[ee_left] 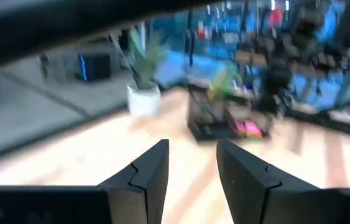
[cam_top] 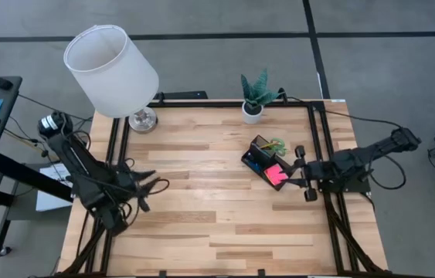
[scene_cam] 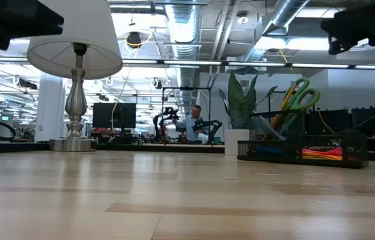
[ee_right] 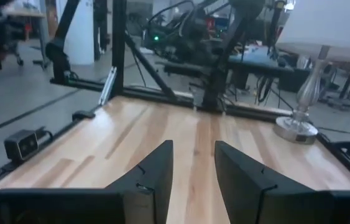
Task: Pick and place office supplies into organizer
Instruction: Return to Home Position
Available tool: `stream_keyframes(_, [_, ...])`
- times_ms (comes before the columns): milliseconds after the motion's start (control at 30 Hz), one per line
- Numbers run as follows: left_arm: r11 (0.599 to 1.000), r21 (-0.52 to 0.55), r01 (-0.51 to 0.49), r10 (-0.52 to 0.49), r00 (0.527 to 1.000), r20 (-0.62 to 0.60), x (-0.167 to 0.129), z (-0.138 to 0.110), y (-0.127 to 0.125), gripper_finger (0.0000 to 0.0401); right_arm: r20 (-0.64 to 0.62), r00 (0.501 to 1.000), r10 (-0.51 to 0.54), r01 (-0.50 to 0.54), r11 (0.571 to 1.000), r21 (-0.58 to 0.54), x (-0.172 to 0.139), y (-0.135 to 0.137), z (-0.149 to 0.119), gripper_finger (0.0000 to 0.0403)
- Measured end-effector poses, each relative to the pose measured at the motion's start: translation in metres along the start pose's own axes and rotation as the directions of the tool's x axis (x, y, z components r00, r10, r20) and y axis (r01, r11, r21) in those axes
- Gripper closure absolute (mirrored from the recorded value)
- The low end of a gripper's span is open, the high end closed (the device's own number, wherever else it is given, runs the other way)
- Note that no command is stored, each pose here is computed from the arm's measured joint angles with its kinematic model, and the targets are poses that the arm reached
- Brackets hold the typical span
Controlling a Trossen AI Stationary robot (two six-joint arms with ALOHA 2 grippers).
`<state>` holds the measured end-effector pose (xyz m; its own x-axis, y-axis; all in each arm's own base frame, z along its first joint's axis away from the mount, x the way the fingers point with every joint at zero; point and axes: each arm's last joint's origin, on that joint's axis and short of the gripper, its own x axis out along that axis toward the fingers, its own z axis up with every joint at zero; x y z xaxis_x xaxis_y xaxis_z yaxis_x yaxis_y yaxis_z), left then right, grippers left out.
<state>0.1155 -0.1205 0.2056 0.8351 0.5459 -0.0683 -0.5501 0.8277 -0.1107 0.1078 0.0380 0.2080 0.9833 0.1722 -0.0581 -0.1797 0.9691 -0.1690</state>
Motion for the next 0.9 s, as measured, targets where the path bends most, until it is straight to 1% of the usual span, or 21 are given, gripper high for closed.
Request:
stream_keyframes(100, [0.999, -0.009, 0.051, -0.052, 0.995, -0.087, -0.002, -0.001, -0.022, 0.0276, 0.02, 1.0, 0.004, -0.005, 1.0, 0.011, -0.003, -0.001, 0.002, 0.029])
stream_keyframes(133, [0.997, 0.007, 0.081, -0.08, 0.992, -0.1, -0.003, 0.0, -0.031, 0.0276, 0.019, 1.0, 0.004, -0.004, 1.0, 0.01, -0.003, -0.001, 0.001, 0.029])
stream_keyframes(200, [0.984, 0.078, 0.157, -0.147, 0.981, -0.127, -0.003, 0.008, -0.048, 0.0276, 0.014, 1.0, 0.005, -0.005, 1.0, 0.004, -0.004, -0.001, 0.001, 0.029])
stream_keyframes(233, [0.972, 0.122, 0.2, -0.183, 0.973, -0.137, 0.0, 0.014, -0.056, 0.0276, 0.018, 1.0, 0.004, -0.004, 1.0, 0.003, -0.004, -0.001, 0.001, 0.029])
stream_keyframes(267, [0.952, 0.178, 0.251, -0.225, 0.962, -0.152, 0.004, 0.019, -0.062, 0.0276, 0.021, 1.0, 0.003, -0.003, 1.0, 0.004, -0.004, -0.001, 0.001, 0.029])
stream_keyframes(333, [0.896, 0.288, 0.338, -0.3, 0.939, -0.17, 0.015, 0.029, -0.067, 0.0276, 0.021, 1.0, -0.001, 0.001, 1.0, 0.004, -0.004, -0.002, 0.001, 0.029])
stream_keyframes(367, [0.87, 0.334, 0.364, -0.322, 0.931, -0.175, 0.022, 0.034, -0.067, 0.0276, 0.024, 1.0, -0.002, 0.002, 1.0, 0.005, -0.004, -0.002, 0.002, 0.029])
stream_keyframes(400, [0.851, 0.367, 0.375, -0.331, 0.926, -0.18, 0.029, 0.038, -0.064, 0.0276, 0.026, 1.0, -0.003, 0.003, 1.0, 0.006, -0.004, -0.002, 0.002, 0.029])
stream_keyframes(433, [0.841, 0.389, 0.375, -0.328, 0.926, -0.186, 0.036, 0.042, -0.06, 0.0276, 0.027, 1.0, -0.003, 0.002, 1.0, 0.006, -0.004, -0.002, 0.002, 0.029])
stream_keyframes(533, [0.86, 0.369, 0.352, -0.303, 0.935, -0.186, 0.054, 0.046, -0.037, 0.0276, 0.026, 1.0, -0.002, 0.002, 1.0, 0.006, -0.004, -0.002, 0.002, 0.029])
stream_keyframes(633, [0.869, 0.307, 0.389, -0.347, 0.92, -0.181, 0.06, 0.043, -0.01, 0.0276, 0.026, 1.0, -0.002, 0.002, 1.0, 0.006, -0.004, -0.002, 0.002, 0.029])
stream_keyframes(767, [0.885, 0.232, 0.403, -0.4, 0.914, -0.063, 0.052, 0.029, 0.024, 0.0276, 0.005, 1.0, 0.002, -0.002, 1.0, 0.0, -0.004, -0.002, 0.0, 0.029])
stream_keyframes(867, [0.894, 0.158, 0.42, -0.431, 0.901, 0.041, 0.043, 0.009, 0.047, 0.0276, 0.002, 1.0, 0.003, -0.003, 1.0, -0.008, -0.002, 0.0, -0.009, 0.029])
stream_keyframes(900, [0.887, 0.139, 0.44, -0.452, 0.889, 0.069, 0.041, 0.001, 0.053, 0.0276, 0.005, 1.0, 0.003, -0.003, 1.0, -0.007, -0.001, 0.001, -0.014, 0.029])
